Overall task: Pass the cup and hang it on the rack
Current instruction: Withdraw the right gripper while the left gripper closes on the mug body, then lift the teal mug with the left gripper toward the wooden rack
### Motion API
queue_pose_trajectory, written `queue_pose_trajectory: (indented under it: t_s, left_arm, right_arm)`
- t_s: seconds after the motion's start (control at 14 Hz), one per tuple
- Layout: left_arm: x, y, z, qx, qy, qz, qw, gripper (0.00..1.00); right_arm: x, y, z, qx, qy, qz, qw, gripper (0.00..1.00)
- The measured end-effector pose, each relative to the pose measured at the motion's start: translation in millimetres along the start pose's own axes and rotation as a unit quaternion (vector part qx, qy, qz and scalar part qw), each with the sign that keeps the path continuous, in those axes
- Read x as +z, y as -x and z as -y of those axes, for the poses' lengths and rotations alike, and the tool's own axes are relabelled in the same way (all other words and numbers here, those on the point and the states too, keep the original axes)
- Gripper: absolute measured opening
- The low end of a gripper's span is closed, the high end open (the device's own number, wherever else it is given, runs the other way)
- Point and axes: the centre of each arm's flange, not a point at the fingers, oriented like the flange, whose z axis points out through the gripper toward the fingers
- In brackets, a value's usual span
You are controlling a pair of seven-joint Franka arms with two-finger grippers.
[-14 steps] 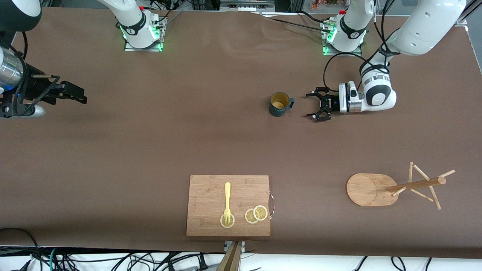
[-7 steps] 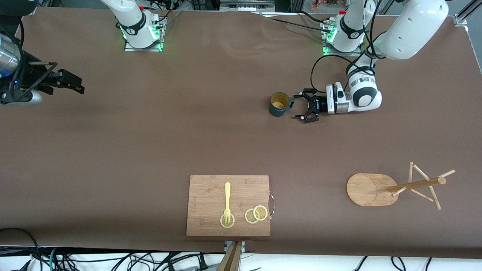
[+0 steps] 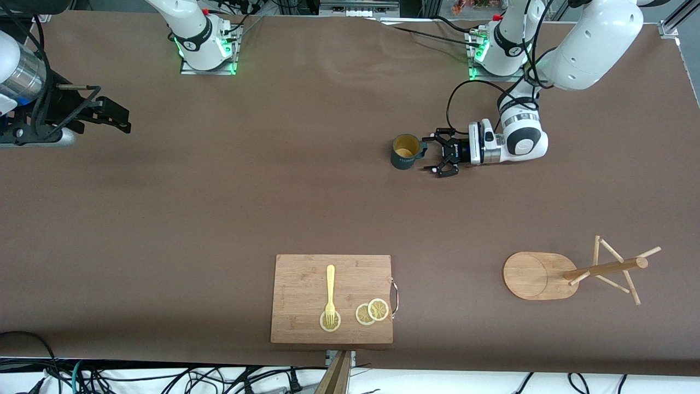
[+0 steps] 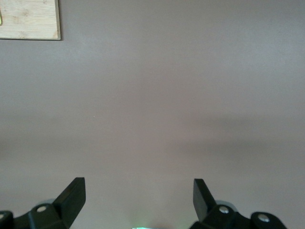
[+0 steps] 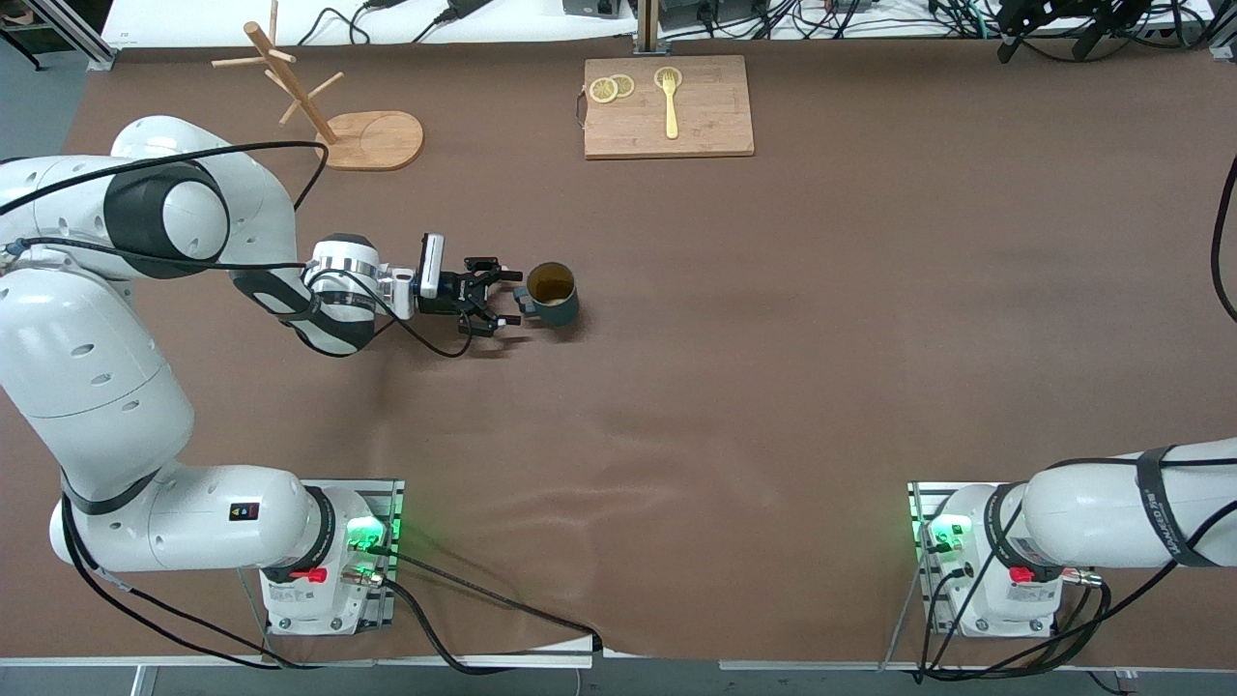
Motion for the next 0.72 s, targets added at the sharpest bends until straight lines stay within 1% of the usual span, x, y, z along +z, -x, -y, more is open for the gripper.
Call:
queue_pose_trajectory:
  t_s: [0.29, 0.5, 0.57, 0.65, 0.72]
  left_arm:
    - [4, 3, -4, -0.002, 0.005, 0.001, 1.0, 1.0]
    - [8, 6, -7, -0.003, 0.01, 0.002, 1.0, 0.99]
    - [9, 7, -8, -0.003, 0.012, 0.002, 1.0, 0.94]
    - [10, 7, -8, -0.002, 0.013, 0.002, 1.0, 0.85]
    - [10, 7, -9, -0.002, 0.013, 0.002, 1.0, 0.71]
  right_arm:
    - [0, -2, -3, 0.002, 0.002, -0.003, 1.0, 1.0]
    - [-10, -4, -3, 0.002, 0.001, -0.015, 1.0, 1.0]
    - [-10, -5, -3, 0.002, 0.002, -0.014, 1.0, 1.0]
    - [-9, -5, -2, 0.001, 0.002, -0.013, 1.0, 1.0]
    - [-7, -6, -2, 0.002, 0.002, -0.012, 1.0, 1.0]
